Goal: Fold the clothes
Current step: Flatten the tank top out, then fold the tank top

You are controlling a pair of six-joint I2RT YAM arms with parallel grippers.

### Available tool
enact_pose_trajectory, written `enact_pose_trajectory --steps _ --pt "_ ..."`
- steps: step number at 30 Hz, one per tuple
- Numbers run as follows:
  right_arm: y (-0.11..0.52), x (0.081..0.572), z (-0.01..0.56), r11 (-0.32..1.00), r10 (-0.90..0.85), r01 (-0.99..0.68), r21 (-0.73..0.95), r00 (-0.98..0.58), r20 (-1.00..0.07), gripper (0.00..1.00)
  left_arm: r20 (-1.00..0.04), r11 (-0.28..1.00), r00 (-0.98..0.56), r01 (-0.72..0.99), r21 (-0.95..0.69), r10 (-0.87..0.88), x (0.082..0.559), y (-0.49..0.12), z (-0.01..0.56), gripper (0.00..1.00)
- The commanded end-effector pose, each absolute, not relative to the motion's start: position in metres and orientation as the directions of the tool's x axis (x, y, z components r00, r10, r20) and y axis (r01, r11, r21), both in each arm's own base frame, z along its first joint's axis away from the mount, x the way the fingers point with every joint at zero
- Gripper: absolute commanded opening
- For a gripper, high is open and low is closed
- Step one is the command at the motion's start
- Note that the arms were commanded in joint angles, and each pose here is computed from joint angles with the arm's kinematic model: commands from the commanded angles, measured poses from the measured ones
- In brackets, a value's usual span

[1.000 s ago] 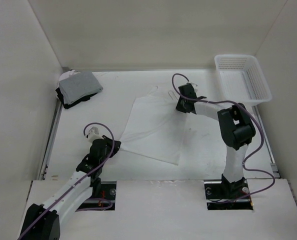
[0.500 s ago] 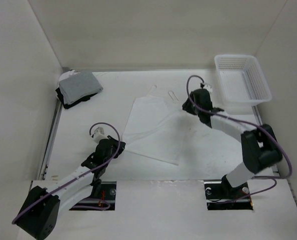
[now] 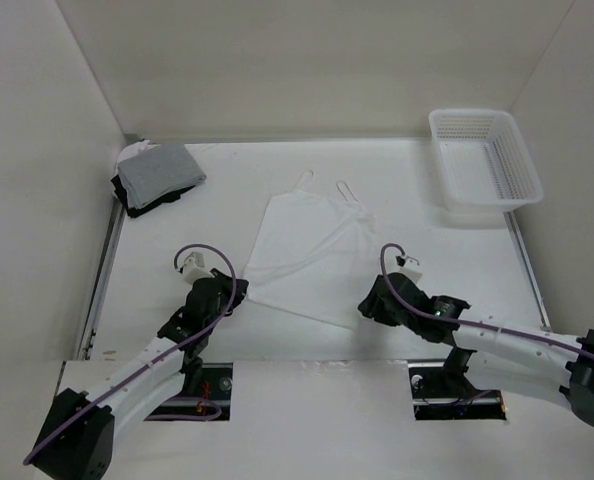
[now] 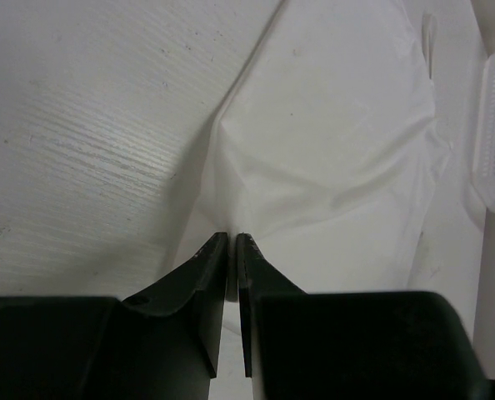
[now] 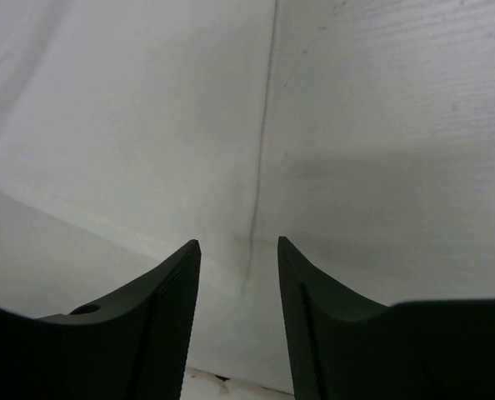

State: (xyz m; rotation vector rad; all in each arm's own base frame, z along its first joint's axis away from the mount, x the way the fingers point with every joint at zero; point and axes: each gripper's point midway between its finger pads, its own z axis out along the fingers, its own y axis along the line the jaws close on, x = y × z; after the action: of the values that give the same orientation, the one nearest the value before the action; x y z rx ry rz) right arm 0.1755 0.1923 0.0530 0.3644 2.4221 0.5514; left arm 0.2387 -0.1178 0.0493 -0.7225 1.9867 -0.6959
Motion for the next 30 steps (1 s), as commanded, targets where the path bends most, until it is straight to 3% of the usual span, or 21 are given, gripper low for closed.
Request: enact_pose_trajectory --steps 1,10,24,29,30 --pt "0.195 0.149 0.037 0.868 0.395 0.183 0.462 -0.819 -0.416 0.44 -0.560 0.672 -0.418 -0.192 -0.715 -0.715 0.246 -0.119 0.062 0.09" --pt "0.209 0.133 0.024 0.855 0.388 0.186 0.484 -0.849 -0.359 0.36 -0.561 0.673 -0.417 -0.193 -0.714 -0.715 0.245 -0.118 0.061 0.09" --pt "0.222 0.142 0.028 0.806 0.423 0.171 0.567 -0.836 -0.350 0.37 -0.558 0.670 -0.419 -0.186 -0.719 -0.716 0.244 -0.120 0.062 0.09" --pt "0.224 0.144 0.016 0.810 0.425 0.183 0.557 -0.838 -0.343 0.32 -0.558 0.671 -0.421 -0.188 -0.718 -0.715 0.243 -0.120 0.061 0.09" --pt "0.224 0.145 0.015 0.809 0.430 0.186 0.558 -0.834 -0.346 0.28 -0.558 0.671 -0.420 -0.190 -0.717 -0.715 0.243 -0.119 0.060 0.09"
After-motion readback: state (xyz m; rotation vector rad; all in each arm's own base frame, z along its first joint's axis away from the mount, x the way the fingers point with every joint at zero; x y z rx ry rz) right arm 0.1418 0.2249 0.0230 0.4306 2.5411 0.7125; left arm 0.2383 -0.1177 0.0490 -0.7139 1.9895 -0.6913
